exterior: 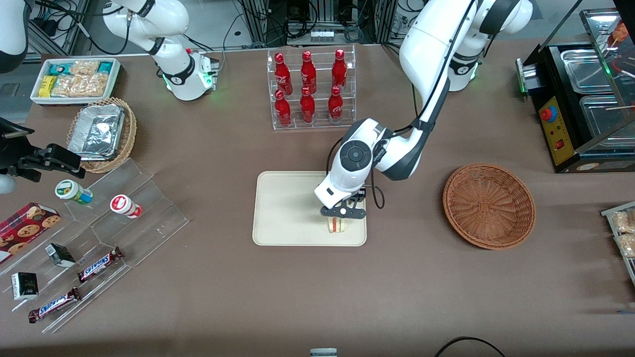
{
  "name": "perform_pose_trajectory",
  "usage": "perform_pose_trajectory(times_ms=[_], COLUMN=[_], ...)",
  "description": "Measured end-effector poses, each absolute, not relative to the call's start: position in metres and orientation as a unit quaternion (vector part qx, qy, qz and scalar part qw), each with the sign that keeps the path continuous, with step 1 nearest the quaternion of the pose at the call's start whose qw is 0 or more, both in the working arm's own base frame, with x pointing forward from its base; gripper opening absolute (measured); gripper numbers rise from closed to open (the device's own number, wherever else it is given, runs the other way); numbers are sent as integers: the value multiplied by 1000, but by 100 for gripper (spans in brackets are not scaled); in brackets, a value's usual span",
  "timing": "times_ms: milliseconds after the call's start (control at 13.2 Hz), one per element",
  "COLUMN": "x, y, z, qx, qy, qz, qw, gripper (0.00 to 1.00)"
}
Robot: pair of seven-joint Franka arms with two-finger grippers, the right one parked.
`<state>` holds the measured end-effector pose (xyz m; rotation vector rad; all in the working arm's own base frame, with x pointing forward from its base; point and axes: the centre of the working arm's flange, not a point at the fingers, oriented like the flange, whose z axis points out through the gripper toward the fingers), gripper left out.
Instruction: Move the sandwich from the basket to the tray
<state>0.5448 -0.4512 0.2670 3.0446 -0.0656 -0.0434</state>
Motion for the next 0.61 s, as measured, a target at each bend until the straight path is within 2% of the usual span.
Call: perform_pose_trajectory(times_ms=[76,454,605], x=[549,579,586], y=[-445,-346,-299], z=[286,410,446], qx=[999,997,998], qy=[-11,40,32], qz=[-19,-49,-50], qw=[45,32,35], gripper=[99,100,100])
